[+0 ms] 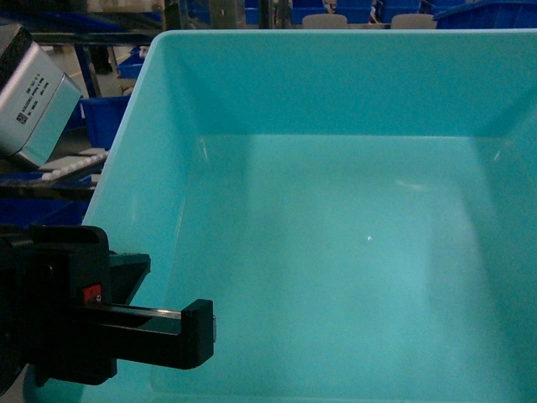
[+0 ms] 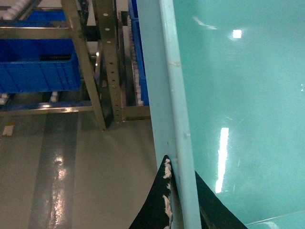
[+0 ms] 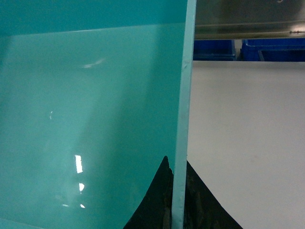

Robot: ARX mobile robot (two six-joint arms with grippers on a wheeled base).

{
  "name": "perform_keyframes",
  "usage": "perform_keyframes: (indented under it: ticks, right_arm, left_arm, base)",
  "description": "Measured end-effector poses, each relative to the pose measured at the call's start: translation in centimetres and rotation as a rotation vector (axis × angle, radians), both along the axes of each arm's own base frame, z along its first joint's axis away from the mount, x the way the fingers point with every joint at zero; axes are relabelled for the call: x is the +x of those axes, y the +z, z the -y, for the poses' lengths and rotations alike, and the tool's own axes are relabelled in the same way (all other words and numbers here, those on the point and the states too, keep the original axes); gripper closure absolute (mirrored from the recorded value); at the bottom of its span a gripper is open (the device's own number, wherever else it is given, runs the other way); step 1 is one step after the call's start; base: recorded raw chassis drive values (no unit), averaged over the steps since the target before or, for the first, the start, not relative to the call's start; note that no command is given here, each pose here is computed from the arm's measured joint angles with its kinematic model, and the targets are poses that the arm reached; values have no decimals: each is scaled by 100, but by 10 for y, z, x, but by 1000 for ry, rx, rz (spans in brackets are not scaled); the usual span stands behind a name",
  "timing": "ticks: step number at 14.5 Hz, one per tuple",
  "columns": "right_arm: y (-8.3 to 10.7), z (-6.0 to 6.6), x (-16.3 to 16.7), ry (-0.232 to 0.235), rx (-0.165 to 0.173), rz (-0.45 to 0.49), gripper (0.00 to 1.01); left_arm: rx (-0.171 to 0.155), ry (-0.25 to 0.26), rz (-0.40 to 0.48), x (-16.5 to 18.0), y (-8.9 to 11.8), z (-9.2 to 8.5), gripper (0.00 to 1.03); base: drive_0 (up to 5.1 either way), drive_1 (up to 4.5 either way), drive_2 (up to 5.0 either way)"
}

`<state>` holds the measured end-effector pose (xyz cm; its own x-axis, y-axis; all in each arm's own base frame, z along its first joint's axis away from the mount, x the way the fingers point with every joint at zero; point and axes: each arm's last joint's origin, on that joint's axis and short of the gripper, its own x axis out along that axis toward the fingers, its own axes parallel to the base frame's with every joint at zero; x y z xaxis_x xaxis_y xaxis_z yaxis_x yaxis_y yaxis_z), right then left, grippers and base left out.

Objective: Organize blue bins on left shelf correctly

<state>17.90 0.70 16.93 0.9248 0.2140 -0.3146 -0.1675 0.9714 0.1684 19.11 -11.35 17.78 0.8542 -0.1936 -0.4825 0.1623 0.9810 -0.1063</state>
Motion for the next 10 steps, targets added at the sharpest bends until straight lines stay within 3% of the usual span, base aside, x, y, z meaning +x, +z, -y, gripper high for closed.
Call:
perform_keyframes:
  ticks: [10]
  right_arm:
    - [0, 0, 0, 0, 0, 0, 99]
  left_arm:
    - [2, -1, 0, 0, 0, 0, 101]
  base:
    - [-503, 243, 243]
